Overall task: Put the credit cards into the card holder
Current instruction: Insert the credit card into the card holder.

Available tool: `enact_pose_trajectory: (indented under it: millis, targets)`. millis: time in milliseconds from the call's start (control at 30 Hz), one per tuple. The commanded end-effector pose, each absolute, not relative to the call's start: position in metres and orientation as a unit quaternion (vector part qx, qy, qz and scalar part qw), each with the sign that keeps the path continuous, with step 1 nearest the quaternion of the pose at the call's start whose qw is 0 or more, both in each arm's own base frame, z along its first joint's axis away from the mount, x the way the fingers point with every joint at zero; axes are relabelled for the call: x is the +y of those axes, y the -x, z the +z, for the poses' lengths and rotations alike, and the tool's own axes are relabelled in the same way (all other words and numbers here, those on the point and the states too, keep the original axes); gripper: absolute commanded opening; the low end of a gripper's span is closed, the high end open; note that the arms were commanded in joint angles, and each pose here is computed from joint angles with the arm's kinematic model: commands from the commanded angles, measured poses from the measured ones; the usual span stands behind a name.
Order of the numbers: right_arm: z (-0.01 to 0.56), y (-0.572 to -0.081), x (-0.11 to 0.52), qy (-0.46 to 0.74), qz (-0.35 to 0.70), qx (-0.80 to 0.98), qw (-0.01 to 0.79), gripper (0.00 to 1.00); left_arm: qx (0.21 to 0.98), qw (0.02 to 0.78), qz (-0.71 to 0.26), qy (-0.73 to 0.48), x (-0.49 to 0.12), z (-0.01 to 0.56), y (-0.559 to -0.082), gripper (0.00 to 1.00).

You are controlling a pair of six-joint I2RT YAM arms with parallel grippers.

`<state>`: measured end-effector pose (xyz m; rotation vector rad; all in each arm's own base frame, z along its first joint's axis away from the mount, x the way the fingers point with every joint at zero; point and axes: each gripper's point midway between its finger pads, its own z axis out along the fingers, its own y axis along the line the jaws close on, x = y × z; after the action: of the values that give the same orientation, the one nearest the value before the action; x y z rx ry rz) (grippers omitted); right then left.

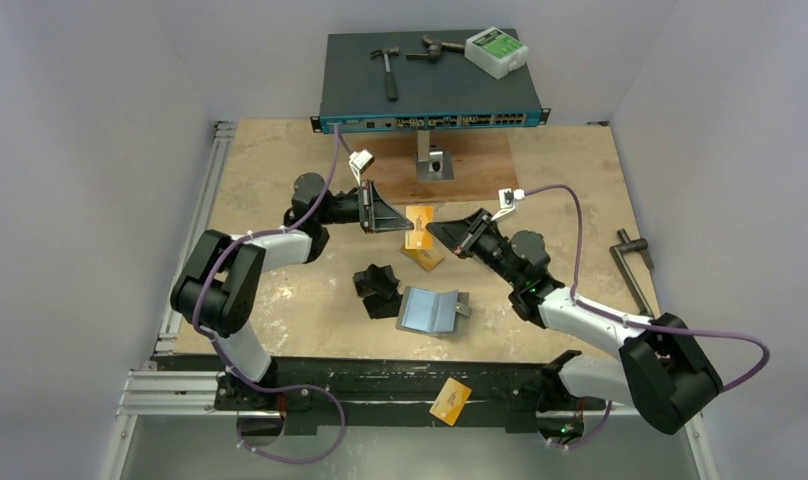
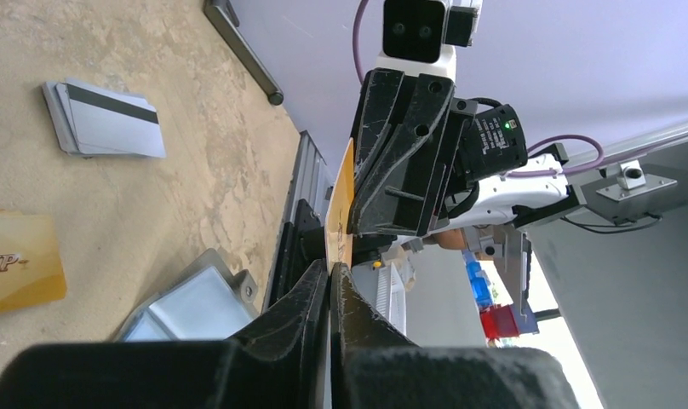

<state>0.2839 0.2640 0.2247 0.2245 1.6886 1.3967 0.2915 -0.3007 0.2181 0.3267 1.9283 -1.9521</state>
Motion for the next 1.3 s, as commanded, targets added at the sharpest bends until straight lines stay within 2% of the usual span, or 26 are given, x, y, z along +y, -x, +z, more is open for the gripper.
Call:
enact_pose_trajectory:
  millis: [0,333,467,500,533,600,633,700,767,867,967,1133,1267]
  targets:
    - [0.252,-0.279,0.274,-0.053,0.586,0.662,0.464,0.02,0.657,0.217,-0.705,-0.155,-0.299,0.245,-0.285,0.01]
    - [0.258,-0.272,0.297,-0.003,0.628,0.652,0.425,0.11,0.65,0.202,-0.715,-0.16,-0.299,0.247,-0.282,0.01]
    - [0.263,-0.269,0.297,-0.004,0.643,0.638,0.424,0.02,0.65,0.202,-0.714,-0.163,-0.299,0.248,-0.281,0.01]
    - [0.264,-0.269,0.296,-0.005,0.642,0.637,0.426,0.0,0.652,0.2,-0.713,-0.162,-0.299,0.247,-0.28,0.04]
    - [0.264,-0.268,0.295,-0.007,0.64,0.639,0.427,0.0,0.655,0.199,-0.711,-0.16,-0.299,0.246,-0.28,0.11]
    - [0.261,-0.266,0.291,-0.012,0.633,0.647,0.425,0.0,0.669,0.198,-0.7,-0.154,-0.297,0.242,-0.28,0.34]
    - [0.259,-0.264,0.289,-0.014,0.627,0.653,0.425,0.0,0.68,0.206,-0.687,-0.15,-0.296,0.237,-0.282,0.4]
    - [0.253,-0.262,0.279,-0.03,0.598,0.677,0.428,0.0,0.714,0.224,-0.644,-0.161,-0.293,0.221,-0.283,0.45]
    - [0.233,-0.251,0.276,-0.038,0.563,0.72,0.405,0.0,0.748,0.236,-0.595,-0.172,-0.287,0.208,-0.283,0.46]
    - [0.19,-0.226,0.273,-0.038,0.514,0.785,0.343,0.0,0.782,0.238,-0.534,-0.219,-0.286,0.195,-0.272,0.48]
    - [0.159,-0.211,0.262,-0.036,0.47,0.828,0.305,0.0,0.781,0.259,-0.489,-0.29,-0.289,0.181,-0.261,0.48]
    - [0.088,-0.172,0.253,-0.027,0.417,0.89,0.18,0.0,0.734,0.288,-0.394,-0.473,-0.295,0.141,-0.244,0.47]
    - [0.074,-0.165,0.243,-0.042,0.402,0.898,0.176,0.0,0.679,0.318,-0.327,-0.575,-0.287,0.115,-0.245,0.47]
